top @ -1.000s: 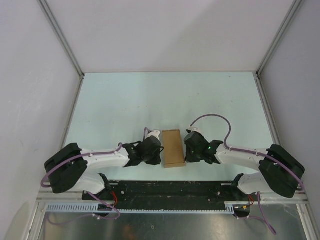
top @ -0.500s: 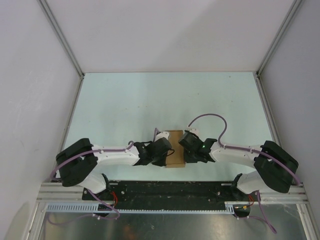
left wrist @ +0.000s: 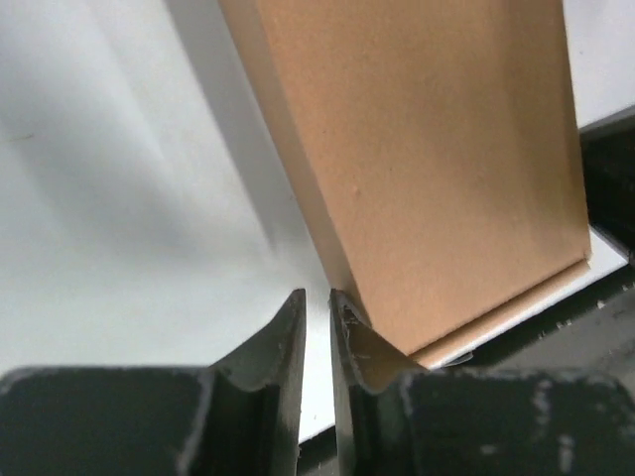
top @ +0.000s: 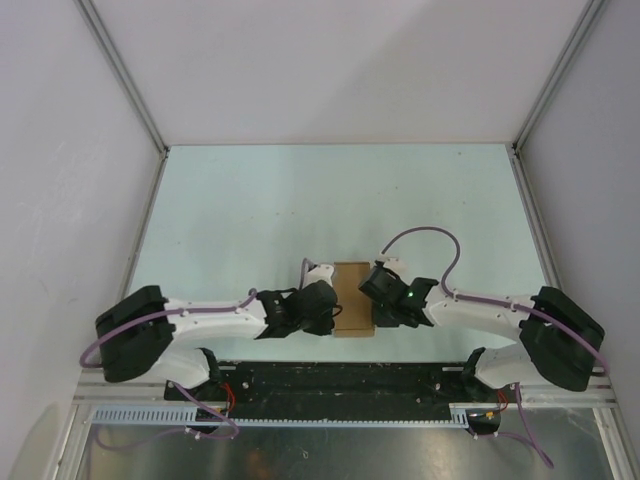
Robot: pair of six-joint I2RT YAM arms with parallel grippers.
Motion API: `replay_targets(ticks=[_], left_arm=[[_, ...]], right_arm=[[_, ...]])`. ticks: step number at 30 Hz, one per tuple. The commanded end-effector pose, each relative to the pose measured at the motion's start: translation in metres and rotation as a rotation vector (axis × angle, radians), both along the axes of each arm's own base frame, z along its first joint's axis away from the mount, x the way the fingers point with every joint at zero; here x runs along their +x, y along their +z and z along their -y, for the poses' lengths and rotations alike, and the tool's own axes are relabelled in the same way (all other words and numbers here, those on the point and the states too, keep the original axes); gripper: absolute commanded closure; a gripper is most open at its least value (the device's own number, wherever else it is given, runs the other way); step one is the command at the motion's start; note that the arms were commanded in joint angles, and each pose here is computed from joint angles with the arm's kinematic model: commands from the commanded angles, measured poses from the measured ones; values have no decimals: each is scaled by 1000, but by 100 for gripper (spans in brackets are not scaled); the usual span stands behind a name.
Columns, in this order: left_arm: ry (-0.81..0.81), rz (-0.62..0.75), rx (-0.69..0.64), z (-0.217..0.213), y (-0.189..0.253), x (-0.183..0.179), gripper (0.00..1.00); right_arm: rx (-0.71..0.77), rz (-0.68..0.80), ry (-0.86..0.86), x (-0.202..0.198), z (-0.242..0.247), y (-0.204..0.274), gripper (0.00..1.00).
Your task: Fold the paper box
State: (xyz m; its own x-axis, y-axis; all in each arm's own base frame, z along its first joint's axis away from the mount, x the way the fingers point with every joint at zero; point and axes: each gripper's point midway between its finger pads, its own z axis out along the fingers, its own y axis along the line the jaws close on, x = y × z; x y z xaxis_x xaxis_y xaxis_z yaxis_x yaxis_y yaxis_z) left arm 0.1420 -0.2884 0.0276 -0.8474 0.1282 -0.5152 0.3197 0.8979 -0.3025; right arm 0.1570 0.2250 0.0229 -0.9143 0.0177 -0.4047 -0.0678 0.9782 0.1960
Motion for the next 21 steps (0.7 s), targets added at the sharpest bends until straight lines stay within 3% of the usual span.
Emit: replay_targets(ticks=[1,5,7,11,14,15,17,18,21], left_arm=[[73,55,-109,-7,27,11,75],[119,70,-99,-36,26,15,58],[118,88,-104,-44,31,18,55],[134,156,-175,-60,59,27,49],[142,216,-211,-68,78,34,42],[152,257,-238,-72,90,37,31],[210,319,-228,-86,103,48,18],[232,346,-234,-91,111,52,3],[252,409,-190,-106,123,62,0]], right_arm=[[-40,86,-60,15,20,20,98],[-55,126,-69,22,36,32,81],[-37,158,-74,26,41,42,74],[64,190,59,27,35,59,49],[107,240,70,32,40,75,41],[105,248,41,36,48,77,40],[122,285,-7,42,58,88,34],[114,293,-39,44,66,90,32],[147,330,-167,55,87,103,19]])
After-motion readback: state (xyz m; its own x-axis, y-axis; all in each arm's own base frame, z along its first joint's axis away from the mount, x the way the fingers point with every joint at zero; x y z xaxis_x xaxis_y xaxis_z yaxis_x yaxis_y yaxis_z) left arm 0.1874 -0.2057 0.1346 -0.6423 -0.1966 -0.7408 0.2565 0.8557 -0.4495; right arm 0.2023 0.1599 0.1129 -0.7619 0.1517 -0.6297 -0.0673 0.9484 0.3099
